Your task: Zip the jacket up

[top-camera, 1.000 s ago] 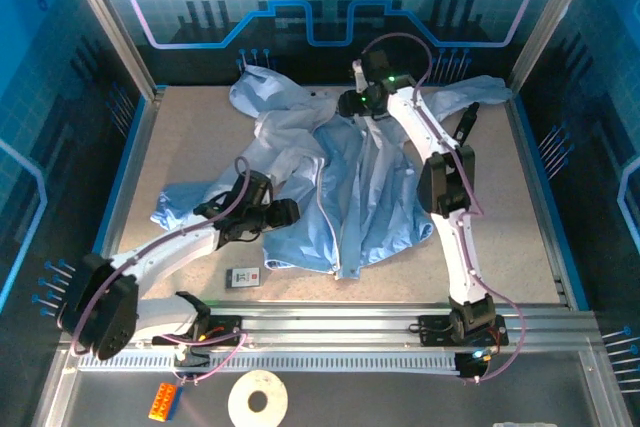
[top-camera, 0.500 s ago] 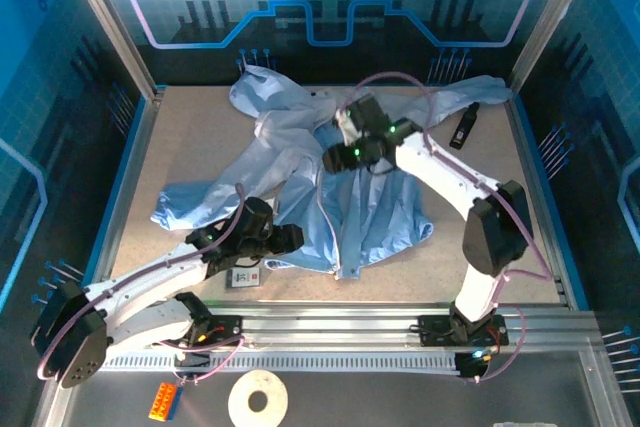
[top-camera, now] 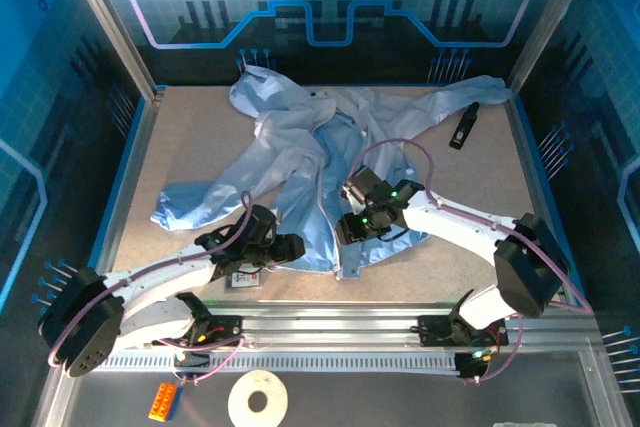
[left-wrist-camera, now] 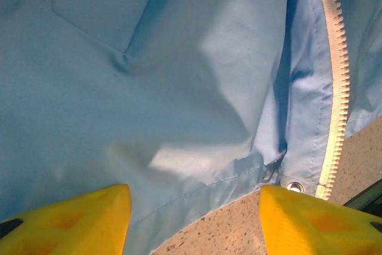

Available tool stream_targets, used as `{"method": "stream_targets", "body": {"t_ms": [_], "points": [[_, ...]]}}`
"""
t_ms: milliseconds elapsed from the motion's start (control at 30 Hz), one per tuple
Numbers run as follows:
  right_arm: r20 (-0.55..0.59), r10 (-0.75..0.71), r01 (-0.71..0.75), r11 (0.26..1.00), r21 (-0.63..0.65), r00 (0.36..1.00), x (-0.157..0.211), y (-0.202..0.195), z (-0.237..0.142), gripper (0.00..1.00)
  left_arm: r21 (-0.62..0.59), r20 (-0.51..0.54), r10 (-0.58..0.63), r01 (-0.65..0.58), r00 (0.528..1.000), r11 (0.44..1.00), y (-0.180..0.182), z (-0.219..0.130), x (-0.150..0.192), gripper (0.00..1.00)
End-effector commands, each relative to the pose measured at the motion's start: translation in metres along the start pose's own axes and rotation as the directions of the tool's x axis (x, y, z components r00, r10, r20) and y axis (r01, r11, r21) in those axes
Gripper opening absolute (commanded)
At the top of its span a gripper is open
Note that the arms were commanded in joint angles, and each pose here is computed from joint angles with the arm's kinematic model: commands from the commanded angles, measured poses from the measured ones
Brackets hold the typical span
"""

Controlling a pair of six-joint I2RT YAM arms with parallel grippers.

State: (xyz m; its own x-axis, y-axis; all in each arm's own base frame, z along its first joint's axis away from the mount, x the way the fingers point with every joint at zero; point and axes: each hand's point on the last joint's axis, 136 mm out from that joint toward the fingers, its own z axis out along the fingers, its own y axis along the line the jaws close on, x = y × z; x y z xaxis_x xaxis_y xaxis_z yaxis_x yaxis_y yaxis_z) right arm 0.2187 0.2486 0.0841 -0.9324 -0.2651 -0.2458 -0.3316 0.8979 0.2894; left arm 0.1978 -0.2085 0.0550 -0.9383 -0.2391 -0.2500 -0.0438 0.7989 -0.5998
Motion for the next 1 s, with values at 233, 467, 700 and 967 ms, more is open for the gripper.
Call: {"method": "stream_targets", "body": {"t_ms": [233,467,700,967], "points": [[-0.038,-0.006,0.006,1.0,-0.003,0.999,0.006,0.017,0.007,0.51,-0.024,-0.016,0.043,-0.043,0.999,0.999,0.007,0.006,0.005,0.6],[-0.107,-0.049,0.047,0.999,-0.027,0.993,0.02,0.028,0.033,0.44,-0.029,0.013,-0.034,0.034,0.999,0.999,0.019,0.008,0.009,0.6],[-0.101,-0.065,0.058,0.996,-0.073,0.993,0.025,0.037,0.04,0.34,-0.021,0.002,-0.043,0.043,0.999,0.999,0.015,0.007,0.01,0.58],[-0.076,-0.041,0.029,0.988,-0.153,0.996,0.026,0.051,0.05,0.3,-0.01,0.016,0.021,-0.021,1.0,1.0,-0.001,-0.007,-0.001,0.58]]}}
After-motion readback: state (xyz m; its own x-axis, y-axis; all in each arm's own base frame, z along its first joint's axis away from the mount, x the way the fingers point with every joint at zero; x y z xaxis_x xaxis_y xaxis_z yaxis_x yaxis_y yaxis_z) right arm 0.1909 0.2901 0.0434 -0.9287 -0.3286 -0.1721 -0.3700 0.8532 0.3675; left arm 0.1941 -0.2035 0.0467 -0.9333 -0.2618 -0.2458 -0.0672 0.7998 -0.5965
